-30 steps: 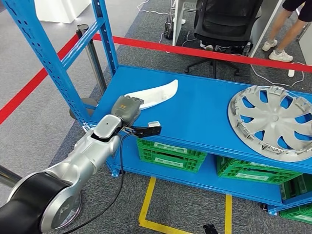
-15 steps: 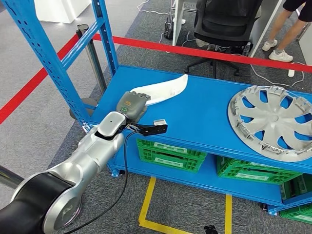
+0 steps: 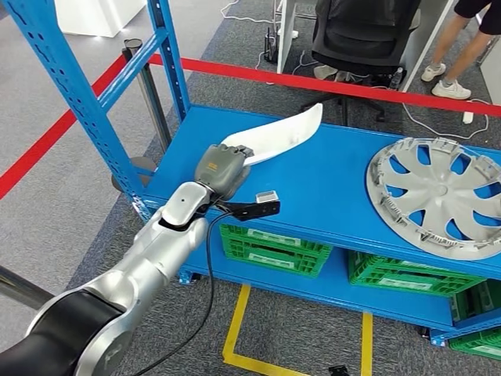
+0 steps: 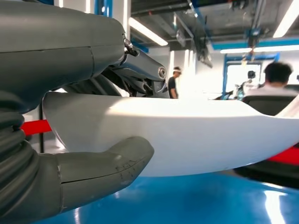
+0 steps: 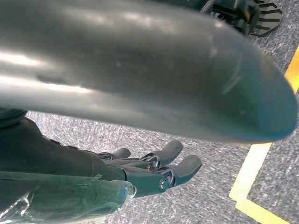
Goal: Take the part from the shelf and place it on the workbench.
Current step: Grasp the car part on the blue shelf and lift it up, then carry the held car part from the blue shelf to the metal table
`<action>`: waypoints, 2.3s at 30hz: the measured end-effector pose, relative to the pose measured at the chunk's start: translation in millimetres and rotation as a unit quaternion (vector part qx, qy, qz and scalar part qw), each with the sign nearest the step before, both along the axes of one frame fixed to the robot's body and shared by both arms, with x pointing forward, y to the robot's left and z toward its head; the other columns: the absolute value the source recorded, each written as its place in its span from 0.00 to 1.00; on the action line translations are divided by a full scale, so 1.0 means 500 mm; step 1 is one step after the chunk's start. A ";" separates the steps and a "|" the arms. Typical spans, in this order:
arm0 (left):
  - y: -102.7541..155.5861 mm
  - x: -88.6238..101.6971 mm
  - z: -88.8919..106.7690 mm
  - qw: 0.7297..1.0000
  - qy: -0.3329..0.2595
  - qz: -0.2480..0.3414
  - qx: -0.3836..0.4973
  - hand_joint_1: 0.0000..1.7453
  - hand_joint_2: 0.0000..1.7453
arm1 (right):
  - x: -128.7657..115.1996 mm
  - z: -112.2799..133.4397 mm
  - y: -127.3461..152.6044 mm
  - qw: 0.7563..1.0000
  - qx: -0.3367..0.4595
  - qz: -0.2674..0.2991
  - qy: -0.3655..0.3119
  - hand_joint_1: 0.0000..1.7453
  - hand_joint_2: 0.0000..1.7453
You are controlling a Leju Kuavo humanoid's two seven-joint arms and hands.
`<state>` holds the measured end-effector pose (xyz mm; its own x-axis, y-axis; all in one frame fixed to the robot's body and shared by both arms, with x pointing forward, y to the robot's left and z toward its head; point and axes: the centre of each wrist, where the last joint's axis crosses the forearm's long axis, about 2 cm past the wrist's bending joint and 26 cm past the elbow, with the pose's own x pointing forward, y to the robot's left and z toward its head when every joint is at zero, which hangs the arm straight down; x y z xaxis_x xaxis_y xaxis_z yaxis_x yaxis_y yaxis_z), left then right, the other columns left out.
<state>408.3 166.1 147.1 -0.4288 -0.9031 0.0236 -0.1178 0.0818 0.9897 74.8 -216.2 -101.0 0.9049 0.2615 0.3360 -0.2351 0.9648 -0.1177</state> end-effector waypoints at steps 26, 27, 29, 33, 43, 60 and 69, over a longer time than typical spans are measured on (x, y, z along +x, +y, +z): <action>-0.075 -0.107 0.072 0.980 -0.081 -0.135 -0.120 1.00 1.00 | -0.014 -0.003 -0.004 1.000 -0.005 -0.016 0.003 0.00 0.00; -0.078 -0.114 0.072 0.979 -0.078 -0.140 -0.125 1.00 1.00 | -0.015 -0.003 -0.004 1.000 -0.005 -0.017 0.004 0.00 0.00; -0.083 -0.126 0.072 0.977 -0.078 -0.146 -0.131 1.00 1.00 | -0.017 -0.003 -0.004 1.000 -0.005 -0.019 0.005 0.00 0.00; -0.088 -0.140 0.076 0.975 -0.084 -0.151 -0.137 1.00 1.00 | -0.019 -0.004 -0.005 1.000 -0.005 -0.020 0.007 0.00 0.00; -0.092 -0.152 0.078 0.975 -0.087 -0.146 -0.140 1.00 1.00 | -0.023 -0.004 -0.005 1.000 -0.005 -0.022 0.009 0.00 0.00; -0.094 -0.159 0.078 0.976 -0.086 -0.143 -0.139 1.00 1.00 | -0.022 -0.004 0.000 1.000 -0.002 -0.027 0.010 0.00 0.00; -0.092 -0.160 0.074 0.977 -0.081 -0.144 -0.132 1.00 1.00 | -0.025 -0.004 0.000 1.000 -0.001 -0.028 0.012 0.00 0.00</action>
